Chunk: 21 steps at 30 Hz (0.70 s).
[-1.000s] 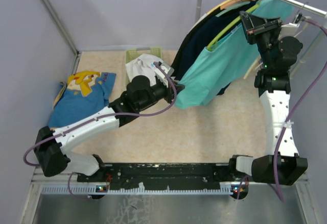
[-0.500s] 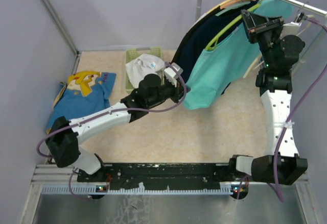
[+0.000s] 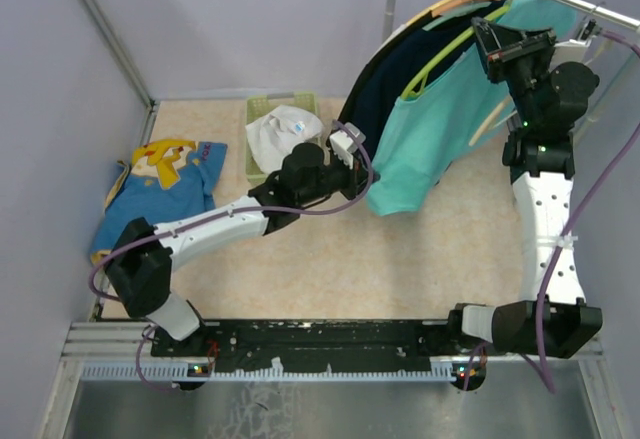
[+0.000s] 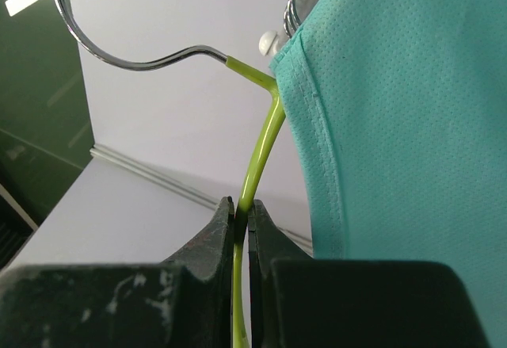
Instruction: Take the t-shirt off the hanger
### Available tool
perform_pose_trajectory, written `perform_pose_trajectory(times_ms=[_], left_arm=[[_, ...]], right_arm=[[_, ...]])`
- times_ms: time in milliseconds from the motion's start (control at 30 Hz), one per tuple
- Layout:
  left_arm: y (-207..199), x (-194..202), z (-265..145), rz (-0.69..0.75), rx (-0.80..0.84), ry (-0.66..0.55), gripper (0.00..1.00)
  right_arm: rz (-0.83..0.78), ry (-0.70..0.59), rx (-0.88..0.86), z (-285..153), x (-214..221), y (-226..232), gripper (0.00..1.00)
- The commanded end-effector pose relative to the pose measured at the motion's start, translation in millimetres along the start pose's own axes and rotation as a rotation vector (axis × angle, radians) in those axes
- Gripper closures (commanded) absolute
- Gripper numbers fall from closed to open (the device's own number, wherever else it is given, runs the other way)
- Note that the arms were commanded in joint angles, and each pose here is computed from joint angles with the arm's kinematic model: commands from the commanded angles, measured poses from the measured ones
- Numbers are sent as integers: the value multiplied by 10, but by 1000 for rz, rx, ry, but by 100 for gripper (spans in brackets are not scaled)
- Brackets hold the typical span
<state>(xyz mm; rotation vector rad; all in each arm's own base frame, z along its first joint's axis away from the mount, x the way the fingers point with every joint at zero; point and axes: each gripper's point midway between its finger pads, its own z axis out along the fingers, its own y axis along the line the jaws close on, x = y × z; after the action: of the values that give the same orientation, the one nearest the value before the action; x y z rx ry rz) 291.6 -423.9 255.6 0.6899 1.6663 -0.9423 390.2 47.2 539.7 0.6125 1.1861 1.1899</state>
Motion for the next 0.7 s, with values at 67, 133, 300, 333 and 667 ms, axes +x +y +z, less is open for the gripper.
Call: perform_pose_trajectory(times_ms=[67,133,300,333,667], left_arm=[[134,170,-26,-50,-18,29,100],[153,174,-59,-52,-25,19,100],[190,108,-197,-49,-54,-47,100],[203,97,-237,-45,-60,-62,100],[232,133,-249,-32,-67,-76,100]], right_arm=[[-126,-132,-316,-189,-372,1120,100],[-119,-134,-312,-175,-379,1106,100],[-104,-140,-319,-166,-401,1112,100],[-104,-142,-320,-165,-406,1114,100],[-87,-125,-343,-161,-377,1134,100]])
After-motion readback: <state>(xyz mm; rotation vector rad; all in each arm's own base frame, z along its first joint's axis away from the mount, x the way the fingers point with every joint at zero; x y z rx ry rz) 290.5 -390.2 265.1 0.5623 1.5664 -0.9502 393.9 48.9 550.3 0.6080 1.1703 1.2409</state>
